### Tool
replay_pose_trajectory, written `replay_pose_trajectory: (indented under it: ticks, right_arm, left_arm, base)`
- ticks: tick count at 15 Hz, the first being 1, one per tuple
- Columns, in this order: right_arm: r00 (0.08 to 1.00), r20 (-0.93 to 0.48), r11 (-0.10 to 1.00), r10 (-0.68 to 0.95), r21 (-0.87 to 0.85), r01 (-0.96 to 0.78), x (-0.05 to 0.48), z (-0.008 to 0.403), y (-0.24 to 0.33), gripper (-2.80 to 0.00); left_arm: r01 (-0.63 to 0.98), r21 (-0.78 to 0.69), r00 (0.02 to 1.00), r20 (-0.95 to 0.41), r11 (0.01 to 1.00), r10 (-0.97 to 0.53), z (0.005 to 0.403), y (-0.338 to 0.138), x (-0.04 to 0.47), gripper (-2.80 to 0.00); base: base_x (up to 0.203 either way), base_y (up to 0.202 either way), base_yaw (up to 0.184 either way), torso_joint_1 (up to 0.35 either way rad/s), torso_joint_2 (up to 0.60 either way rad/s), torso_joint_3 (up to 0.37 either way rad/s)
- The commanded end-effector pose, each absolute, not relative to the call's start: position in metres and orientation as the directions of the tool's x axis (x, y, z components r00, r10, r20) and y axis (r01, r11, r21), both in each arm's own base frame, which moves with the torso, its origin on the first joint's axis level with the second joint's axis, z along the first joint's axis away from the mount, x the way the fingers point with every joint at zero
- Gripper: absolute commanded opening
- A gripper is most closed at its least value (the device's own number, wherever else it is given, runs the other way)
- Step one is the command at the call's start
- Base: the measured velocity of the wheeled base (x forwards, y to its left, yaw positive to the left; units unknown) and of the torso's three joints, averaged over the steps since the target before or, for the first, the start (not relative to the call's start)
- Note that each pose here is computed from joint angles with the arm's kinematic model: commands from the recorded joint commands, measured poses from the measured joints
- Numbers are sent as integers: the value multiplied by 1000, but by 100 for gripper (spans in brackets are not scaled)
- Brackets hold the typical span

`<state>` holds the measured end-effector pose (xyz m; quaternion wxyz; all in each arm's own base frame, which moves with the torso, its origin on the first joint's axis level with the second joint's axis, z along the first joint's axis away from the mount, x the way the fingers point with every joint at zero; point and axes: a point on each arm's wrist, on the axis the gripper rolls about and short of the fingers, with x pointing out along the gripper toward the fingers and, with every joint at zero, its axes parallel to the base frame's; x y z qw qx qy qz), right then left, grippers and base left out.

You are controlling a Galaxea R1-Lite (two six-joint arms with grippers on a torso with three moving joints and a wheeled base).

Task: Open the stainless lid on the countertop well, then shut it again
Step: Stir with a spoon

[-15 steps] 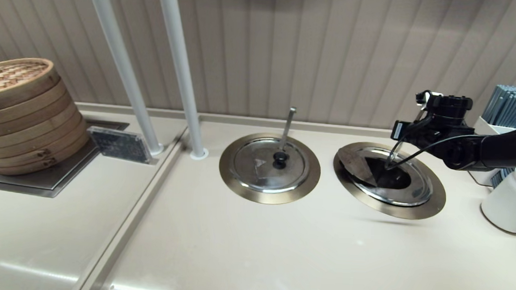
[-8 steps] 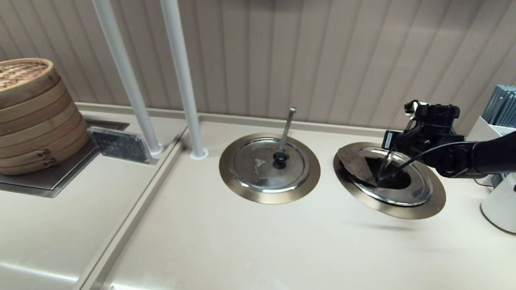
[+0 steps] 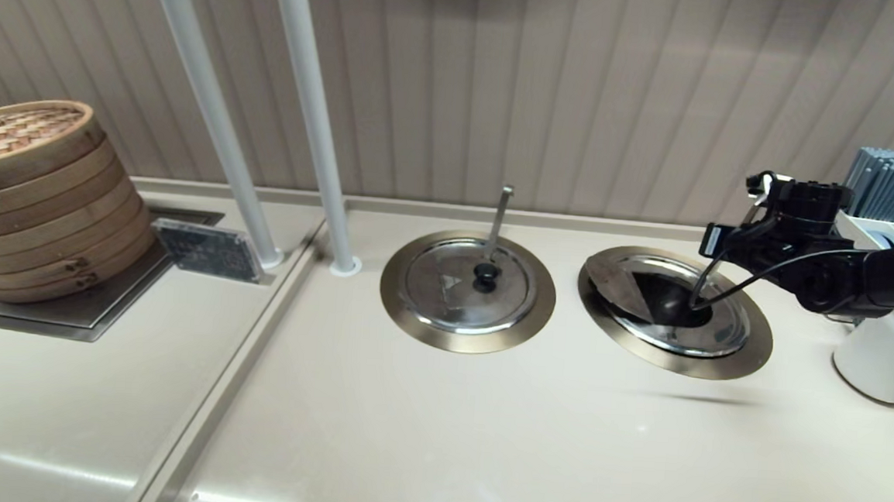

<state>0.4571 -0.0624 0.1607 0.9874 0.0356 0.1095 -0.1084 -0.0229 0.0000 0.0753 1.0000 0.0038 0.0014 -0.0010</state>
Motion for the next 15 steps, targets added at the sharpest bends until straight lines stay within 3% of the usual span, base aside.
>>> replay_pose_trajectory:
  ticks: [1,4,7,15]
  right_arm:
    - [959,-215,979,-187,44,200,477,157,-48,-280]
    - [964,-215,985,-157,36,169,485,157,-9,-280]
    - [960,-236,986,-152,36,165,470,160,-4,-280]
    - [946,-246,973,-209,40,225,447,148,-55,-280]
  left_arm:
    - [2,8,1000,-2,1000,-2,76,0,-23,-280]
    - [2,8,1000,-2,1000,-2,76,0,-23,-280]
    - [2,8,1000,-3,1000,-2,75,0,-23,-280]
    - [2,8,1000,-2,1000,-2,76,0,-23,-280]
  base:
    - [0,0,0,0,0,0]
    - [0,0,0,0,0,0]
    - [0,0,0,0,0,0]
    - [0,0,0,0,0,0]
